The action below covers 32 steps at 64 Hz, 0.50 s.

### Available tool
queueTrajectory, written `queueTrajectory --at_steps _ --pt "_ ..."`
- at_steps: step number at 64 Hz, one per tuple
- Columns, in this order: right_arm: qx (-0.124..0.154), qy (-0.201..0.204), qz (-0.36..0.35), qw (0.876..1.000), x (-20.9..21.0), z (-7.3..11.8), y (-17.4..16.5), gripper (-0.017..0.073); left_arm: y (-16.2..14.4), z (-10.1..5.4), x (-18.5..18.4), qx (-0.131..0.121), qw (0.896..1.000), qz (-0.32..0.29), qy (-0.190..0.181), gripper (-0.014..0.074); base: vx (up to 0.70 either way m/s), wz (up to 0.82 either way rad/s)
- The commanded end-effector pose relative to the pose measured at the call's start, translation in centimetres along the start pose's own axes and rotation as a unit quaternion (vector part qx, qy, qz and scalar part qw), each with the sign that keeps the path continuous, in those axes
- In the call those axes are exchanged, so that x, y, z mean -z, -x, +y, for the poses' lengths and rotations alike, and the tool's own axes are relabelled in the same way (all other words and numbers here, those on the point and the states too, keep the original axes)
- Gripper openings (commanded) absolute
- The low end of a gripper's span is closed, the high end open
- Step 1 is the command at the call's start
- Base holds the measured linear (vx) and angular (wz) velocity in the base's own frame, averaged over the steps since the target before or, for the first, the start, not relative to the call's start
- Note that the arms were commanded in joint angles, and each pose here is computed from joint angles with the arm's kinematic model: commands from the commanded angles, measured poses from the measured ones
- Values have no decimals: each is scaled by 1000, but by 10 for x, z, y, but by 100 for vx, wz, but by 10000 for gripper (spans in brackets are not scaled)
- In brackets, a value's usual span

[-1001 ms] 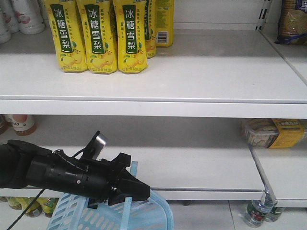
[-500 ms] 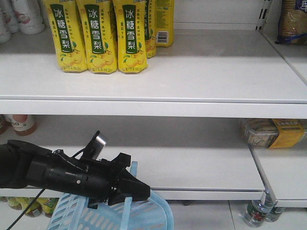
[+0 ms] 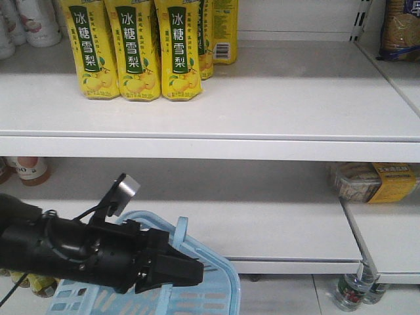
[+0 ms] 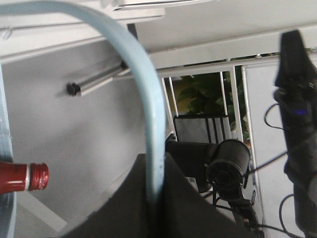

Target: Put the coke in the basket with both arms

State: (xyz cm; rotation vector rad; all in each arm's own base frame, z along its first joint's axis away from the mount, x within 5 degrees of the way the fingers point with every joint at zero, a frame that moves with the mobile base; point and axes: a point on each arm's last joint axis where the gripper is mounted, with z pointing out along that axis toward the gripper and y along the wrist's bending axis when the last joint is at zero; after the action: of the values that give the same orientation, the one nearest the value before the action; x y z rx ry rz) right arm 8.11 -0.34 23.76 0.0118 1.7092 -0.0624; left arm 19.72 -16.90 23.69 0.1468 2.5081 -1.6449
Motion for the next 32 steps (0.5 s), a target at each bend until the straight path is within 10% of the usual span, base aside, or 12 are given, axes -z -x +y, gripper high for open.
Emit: queueTrajectory --at_steps 1,16,32 --pt "2 -19 -37 999 0 -4 15 -10 -14 -36 24 -31 997 -46 -59 -6 0 0" --pt "2 -19 -37 999 0 -4 15 -10 -55 -48 65 -95 981 -167 -41 -6 0 0" --pt "2 -19 -36 999 0 -4 15 -10 -94 -51 112 -278 911 -299 56 -6 0 0"
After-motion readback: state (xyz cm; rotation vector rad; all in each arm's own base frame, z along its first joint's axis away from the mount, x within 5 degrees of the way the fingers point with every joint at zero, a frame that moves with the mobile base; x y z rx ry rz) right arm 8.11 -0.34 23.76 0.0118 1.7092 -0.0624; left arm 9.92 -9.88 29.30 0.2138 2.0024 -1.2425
